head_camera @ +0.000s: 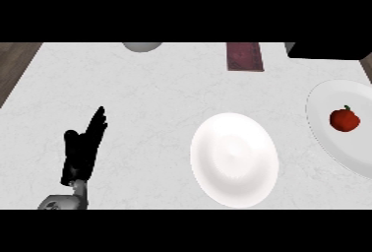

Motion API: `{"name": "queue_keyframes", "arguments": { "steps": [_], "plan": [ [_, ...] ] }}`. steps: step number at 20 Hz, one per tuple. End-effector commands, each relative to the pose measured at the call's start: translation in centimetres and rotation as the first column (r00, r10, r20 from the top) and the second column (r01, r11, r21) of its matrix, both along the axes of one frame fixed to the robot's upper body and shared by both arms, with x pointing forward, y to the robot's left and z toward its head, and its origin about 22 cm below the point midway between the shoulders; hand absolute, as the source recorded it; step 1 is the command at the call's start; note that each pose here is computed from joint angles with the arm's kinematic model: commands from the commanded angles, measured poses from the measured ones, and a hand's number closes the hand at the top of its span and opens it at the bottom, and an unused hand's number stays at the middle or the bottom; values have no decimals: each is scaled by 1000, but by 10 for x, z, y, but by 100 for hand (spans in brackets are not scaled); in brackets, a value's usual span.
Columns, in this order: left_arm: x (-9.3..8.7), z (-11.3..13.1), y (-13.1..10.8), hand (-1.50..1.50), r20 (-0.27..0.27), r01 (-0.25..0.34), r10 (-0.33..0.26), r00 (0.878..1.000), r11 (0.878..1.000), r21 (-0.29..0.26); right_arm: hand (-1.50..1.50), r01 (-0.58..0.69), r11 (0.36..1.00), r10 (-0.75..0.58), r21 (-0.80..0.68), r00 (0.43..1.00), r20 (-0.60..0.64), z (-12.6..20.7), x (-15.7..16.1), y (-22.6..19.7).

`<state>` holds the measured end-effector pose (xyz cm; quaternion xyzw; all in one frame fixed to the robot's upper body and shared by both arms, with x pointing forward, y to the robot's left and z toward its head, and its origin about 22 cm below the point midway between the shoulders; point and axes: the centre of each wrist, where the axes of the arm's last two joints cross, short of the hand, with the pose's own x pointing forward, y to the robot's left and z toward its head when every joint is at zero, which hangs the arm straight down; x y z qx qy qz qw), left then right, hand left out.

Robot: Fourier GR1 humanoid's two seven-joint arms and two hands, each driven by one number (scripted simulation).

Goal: Pick the bell pepper from the plate and place it in the plate

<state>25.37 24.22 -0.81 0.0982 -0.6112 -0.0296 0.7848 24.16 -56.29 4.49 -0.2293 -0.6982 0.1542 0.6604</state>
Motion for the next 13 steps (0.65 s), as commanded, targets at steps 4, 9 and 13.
{"name": "queue_keyframes", "arguments": {
  "steps": [4,9,13],
  "plan": [
    [2,0,-5,0,-10,-1,1,1000,1000,-10,-150,-1,999,-1,40,999,47,0,-16,-10],
    [-3,-5,-2,0,-1,10,-10,1000,1000,-4,-150,26,999,-28,45,998,57,13,-19,-18],
    [0,0,-2,0,5,22,-22,1000,1000,-1,-150,61,998,-62,16,997,52,4,-10,-9]
  ]
}}
